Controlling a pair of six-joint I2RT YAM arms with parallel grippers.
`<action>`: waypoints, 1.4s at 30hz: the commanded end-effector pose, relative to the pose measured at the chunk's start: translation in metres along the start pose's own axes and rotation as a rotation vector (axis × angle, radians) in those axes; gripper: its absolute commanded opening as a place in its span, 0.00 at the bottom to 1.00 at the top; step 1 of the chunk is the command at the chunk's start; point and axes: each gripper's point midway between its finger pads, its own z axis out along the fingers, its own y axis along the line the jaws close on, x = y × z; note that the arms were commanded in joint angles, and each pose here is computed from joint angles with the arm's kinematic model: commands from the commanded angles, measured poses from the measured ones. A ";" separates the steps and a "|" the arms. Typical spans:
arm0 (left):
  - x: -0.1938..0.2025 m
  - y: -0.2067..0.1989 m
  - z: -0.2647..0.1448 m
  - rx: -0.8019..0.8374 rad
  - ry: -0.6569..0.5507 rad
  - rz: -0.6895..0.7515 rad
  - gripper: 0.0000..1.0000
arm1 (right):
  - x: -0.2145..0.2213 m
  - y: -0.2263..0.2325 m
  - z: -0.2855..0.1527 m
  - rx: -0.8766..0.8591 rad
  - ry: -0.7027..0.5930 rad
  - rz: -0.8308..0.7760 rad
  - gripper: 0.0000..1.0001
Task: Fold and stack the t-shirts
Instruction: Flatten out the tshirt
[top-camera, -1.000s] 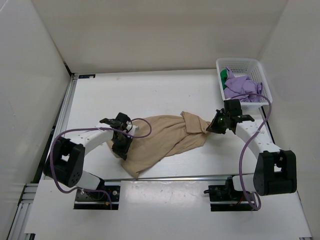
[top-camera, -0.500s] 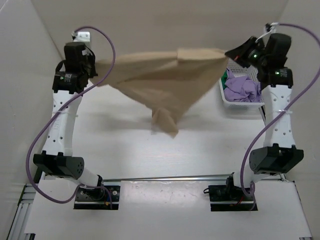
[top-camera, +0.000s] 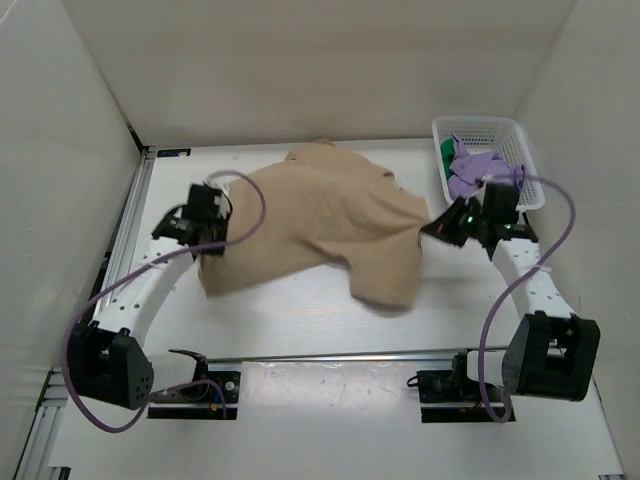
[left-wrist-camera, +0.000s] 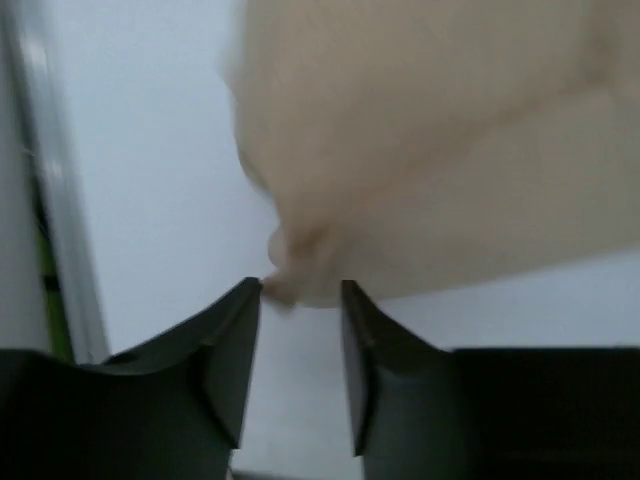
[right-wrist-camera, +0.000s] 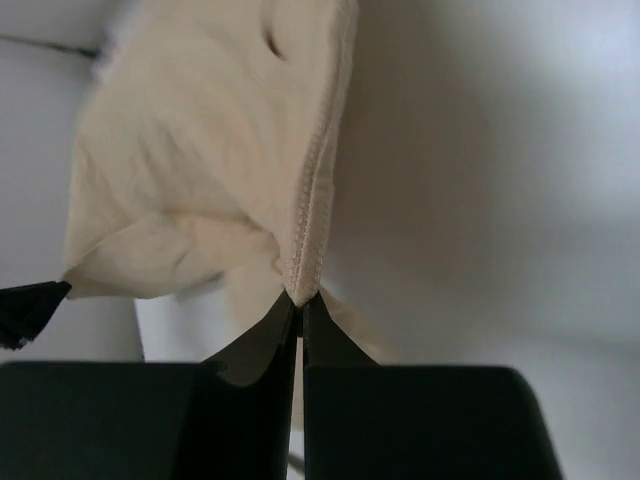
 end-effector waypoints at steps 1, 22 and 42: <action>0.066 -0.047 -0.015 0.224 0.115 0.081 0.55 | 0.048 -0.045 0.015 0.074 0.095 0.023 0.00; 0.102 -0.044 0.045 0.300 0.382 -0.068 0.65 | 0.088 -0.144 0.001 0.559 0.256 0.021 0.59; 0.109 -0.042 0.093 0.314 0.461 -0.138 0.62 | 0.140 -0.161 -0.022 0.588 0.327 0.042 0.63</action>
